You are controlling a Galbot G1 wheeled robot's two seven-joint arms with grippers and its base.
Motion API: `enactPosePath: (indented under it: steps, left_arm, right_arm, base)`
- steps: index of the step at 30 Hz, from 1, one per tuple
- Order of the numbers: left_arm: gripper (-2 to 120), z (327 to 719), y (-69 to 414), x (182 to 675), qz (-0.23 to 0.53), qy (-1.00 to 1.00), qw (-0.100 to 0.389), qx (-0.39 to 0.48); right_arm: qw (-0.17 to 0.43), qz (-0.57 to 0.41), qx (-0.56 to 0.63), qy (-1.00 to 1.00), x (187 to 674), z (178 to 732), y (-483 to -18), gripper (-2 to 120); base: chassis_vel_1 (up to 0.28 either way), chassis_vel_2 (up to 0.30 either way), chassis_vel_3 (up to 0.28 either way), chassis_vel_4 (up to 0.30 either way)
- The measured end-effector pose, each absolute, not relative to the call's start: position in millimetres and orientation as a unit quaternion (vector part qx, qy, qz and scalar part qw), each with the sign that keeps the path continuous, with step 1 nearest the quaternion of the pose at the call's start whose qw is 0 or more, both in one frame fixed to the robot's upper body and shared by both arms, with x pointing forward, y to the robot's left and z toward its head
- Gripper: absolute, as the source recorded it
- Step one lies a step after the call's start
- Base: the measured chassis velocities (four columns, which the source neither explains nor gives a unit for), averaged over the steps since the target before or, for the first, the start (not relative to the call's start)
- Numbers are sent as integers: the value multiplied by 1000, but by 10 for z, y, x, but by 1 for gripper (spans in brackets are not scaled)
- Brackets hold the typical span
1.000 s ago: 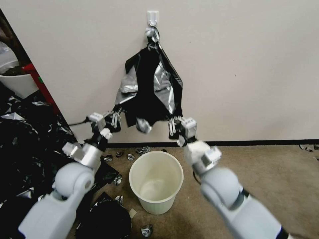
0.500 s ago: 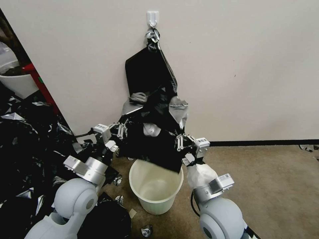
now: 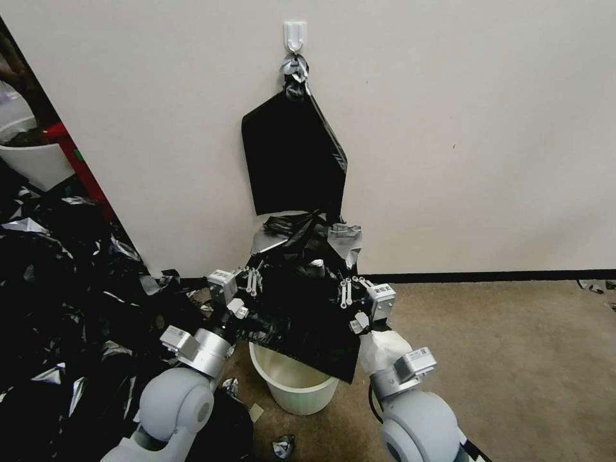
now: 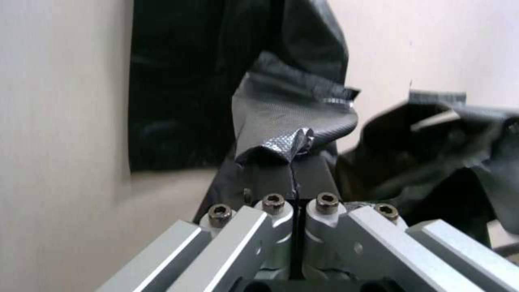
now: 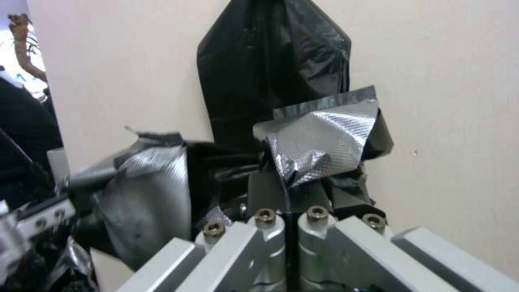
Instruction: Place a trash bag onto the trash bin.
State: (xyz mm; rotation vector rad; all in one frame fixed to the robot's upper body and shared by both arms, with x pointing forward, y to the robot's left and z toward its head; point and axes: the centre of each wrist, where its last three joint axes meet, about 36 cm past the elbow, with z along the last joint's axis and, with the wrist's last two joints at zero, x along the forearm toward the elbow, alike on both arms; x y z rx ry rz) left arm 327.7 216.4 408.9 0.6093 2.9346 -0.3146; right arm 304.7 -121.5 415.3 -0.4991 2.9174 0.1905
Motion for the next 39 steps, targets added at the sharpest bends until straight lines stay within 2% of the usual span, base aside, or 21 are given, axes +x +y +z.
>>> enactPosePath:
  steps: [5,7,17,25,32,34,36,39]
  left_arm:
    - [0,3831,2030,3153,-99,975,30,197]
    - [0,3687,1971,3045,-81,978,6,191]
    - [0,3502,1894,2758,-20,988,-40,146]
    - [0,3699,1780,2438,-5,995,-55,79]
    - [0,3944,1639,2189,-5,996,-80,46]
    - [0,4010,1585,2103,-5,995,-95,37]
    - [0,4110,1501,1957,6,991,-133,12]
    - [0,4108,1470,1900,17,988,-153,-4]
  right_arm:
    - [61,52,-162,984,3032,3940,-1205,0]
    - [22,41,-147,988,2927,3730,-1189,0]
    - [-73,24,-85,993,2579,3418,-1126,0]
    - [-127,83,-71,986,2204,3967,-965,0]
    - [-166,77,-92,979,2008,4186,-1030,0]
    - [-176,73,-96,977,1974,4215,-1061,0]
    - [-202,63,-96,973,1921,4264,-1118,0]
    - [-218,55,-87,971,1913,4294,-1143,0]
  base:
    - [0,0,0,0]
    - [0,0,0,0]
    - [0,0,0,0]
    - [0,0,0,0]
    - [0,0,0,0]
    - [0,0,0,0]
    - [0,0,0,0]
    - [0,0,0,0]
